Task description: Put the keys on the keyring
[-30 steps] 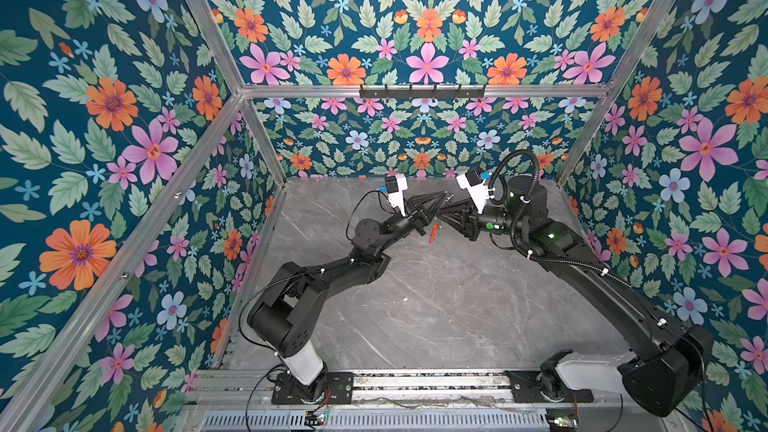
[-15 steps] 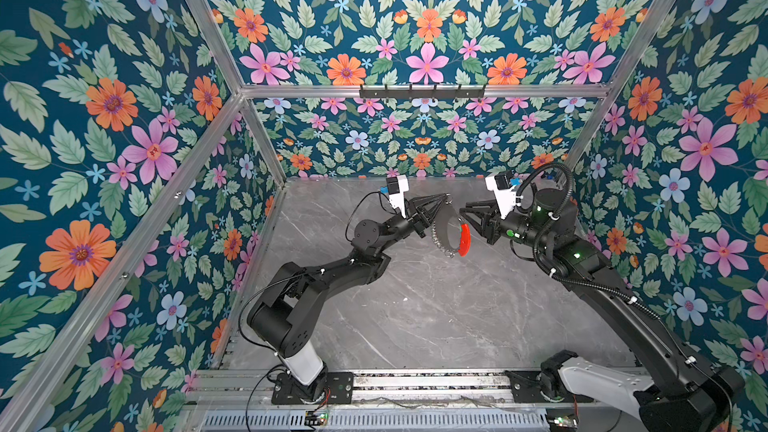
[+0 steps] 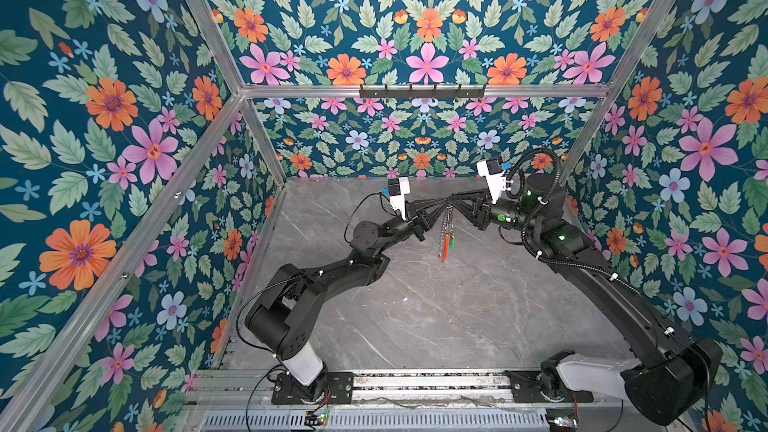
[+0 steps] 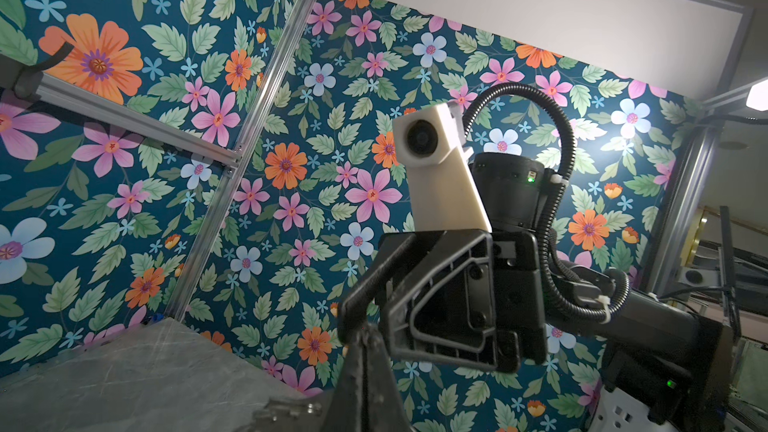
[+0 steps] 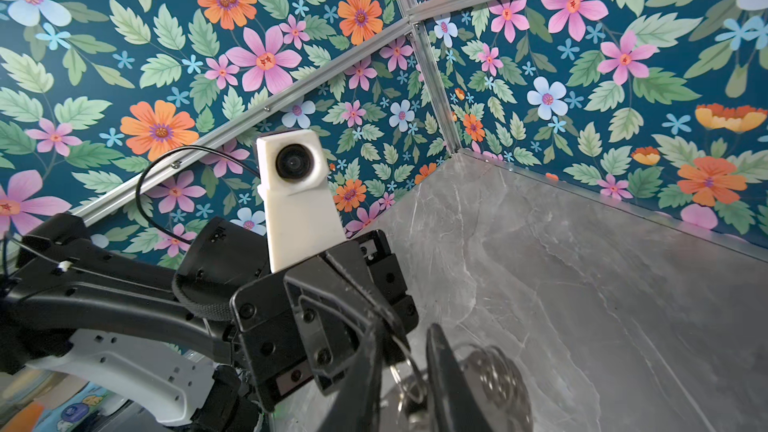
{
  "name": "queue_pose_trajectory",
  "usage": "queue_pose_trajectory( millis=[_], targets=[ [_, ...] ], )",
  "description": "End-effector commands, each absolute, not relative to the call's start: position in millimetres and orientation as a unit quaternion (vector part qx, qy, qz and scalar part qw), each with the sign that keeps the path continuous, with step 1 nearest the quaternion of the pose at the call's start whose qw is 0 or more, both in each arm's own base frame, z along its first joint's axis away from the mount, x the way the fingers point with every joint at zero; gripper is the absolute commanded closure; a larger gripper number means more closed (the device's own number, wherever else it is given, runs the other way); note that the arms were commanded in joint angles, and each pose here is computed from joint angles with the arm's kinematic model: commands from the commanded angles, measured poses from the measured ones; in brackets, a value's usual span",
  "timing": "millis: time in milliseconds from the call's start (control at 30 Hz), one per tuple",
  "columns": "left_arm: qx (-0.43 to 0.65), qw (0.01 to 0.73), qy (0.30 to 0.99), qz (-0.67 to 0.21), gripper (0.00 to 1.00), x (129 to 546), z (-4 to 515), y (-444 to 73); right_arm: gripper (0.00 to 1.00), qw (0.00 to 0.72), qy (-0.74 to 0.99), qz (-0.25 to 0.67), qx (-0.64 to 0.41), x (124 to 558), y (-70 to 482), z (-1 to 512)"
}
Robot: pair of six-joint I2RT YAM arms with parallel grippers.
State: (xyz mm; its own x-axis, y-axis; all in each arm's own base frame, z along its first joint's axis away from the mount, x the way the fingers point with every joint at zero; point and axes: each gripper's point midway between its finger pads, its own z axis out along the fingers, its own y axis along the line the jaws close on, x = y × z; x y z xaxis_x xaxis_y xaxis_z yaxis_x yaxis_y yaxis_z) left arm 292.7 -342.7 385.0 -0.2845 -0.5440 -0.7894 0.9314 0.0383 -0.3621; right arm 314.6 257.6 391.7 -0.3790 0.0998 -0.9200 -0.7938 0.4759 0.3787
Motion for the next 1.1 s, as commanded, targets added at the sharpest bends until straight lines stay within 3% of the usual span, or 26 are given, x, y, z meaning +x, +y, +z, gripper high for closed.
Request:
queue_pose_trajectory(
  millis=[0,167,267,433,733,933,1067],
  targets=[
    [0.226,0.578,0.419,-0.663,1.0,281.2,401.2,-335.2,0.81,0.504,0.685,0.461,-0.254,309.8,259.6,399.7],
    [0.219,0.588,0.416,-0.658,1.0,282.1,403.0,-331.8,0.83,0.509,0.689,0.45,-0.251,308.7,255.5,397.8],
    [0.212,0.594,0.417,-0.655,1.0,283.9,403.9,-329.2,0.77,0.518,0.689,0.444,-0.245,308.6,251.9,399.0],
    [0.213,0.594,0.416,-0.655,1.0,284.5,404.1,-329.2,0.77,0.512,0.688,0.45,-0.25,308.0,254.4,398.3],
    [0.215,0.588,0.416,-0.66,1.0,284.4,404.7,-331.4,0.85,0.506,0.678,0.467,-0.259,306.6,260.1,402.9],
    [0.217,0.586,0.415,-0.661,1.0,284.4,403.7,-332.3,1.0,0.499,0.673,0.479,-0.264,305.5,263.7,403.7],
    [0.219,0.589,0.417,-0.657,1.0,284.4,400.6,-331.9,1.0,0.504,0.674,0.474,-0.258,306.5,261.4,402.9]
  ],
)
